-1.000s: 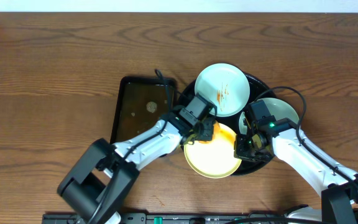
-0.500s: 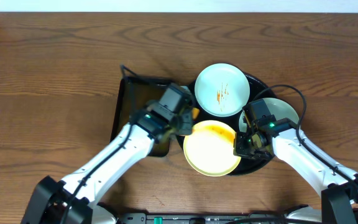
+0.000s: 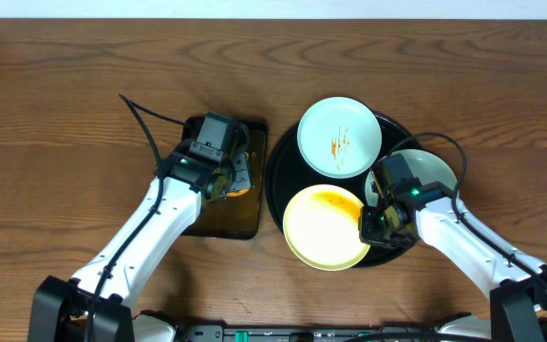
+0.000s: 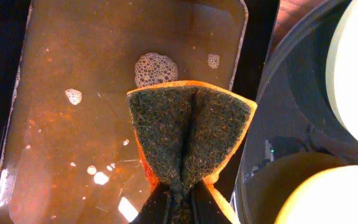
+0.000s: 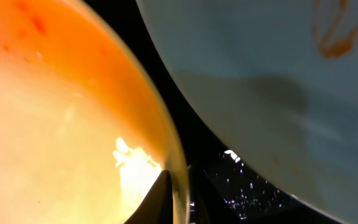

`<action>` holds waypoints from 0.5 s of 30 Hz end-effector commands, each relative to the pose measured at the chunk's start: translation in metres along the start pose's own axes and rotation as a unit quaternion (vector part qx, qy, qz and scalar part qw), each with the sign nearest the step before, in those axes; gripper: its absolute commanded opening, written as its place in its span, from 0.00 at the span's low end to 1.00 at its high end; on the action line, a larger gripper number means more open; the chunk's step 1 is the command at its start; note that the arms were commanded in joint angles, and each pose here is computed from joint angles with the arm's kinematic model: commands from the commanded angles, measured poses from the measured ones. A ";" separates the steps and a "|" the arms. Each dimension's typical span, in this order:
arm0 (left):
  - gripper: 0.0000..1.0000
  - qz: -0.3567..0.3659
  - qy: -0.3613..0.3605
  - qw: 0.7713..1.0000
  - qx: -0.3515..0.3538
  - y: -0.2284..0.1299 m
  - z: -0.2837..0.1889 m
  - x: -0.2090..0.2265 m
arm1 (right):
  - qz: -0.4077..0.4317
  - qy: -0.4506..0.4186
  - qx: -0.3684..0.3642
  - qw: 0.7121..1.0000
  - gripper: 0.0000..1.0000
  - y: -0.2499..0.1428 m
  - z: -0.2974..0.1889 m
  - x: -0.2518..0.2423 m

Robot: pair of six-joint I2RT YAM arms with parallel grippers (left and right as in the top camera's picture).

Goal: Clean dirty plates on tray and stack at the side
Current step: 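Return the sponge to the water tray with the left gripper, then lift and tilt the yellow plate upward with the right gripper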

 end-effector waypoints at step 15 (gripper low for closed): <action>0.08 0.009 0.006 1.000 -0.008 0.000 -0.005 0.002 | -0.002 0.006 -0.019 1.000 0.01 0.000 0.006 -0.001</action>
Point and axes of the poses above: each gripper's point midway between its finger pads, its own z axis out along the fingers, its own x axis along the line the jaws close on, y = z × x, the point moved 10 cm from there along -z, back along the fingers, and after that the axes turned 15 degrees about z, right-handed, at the moved point
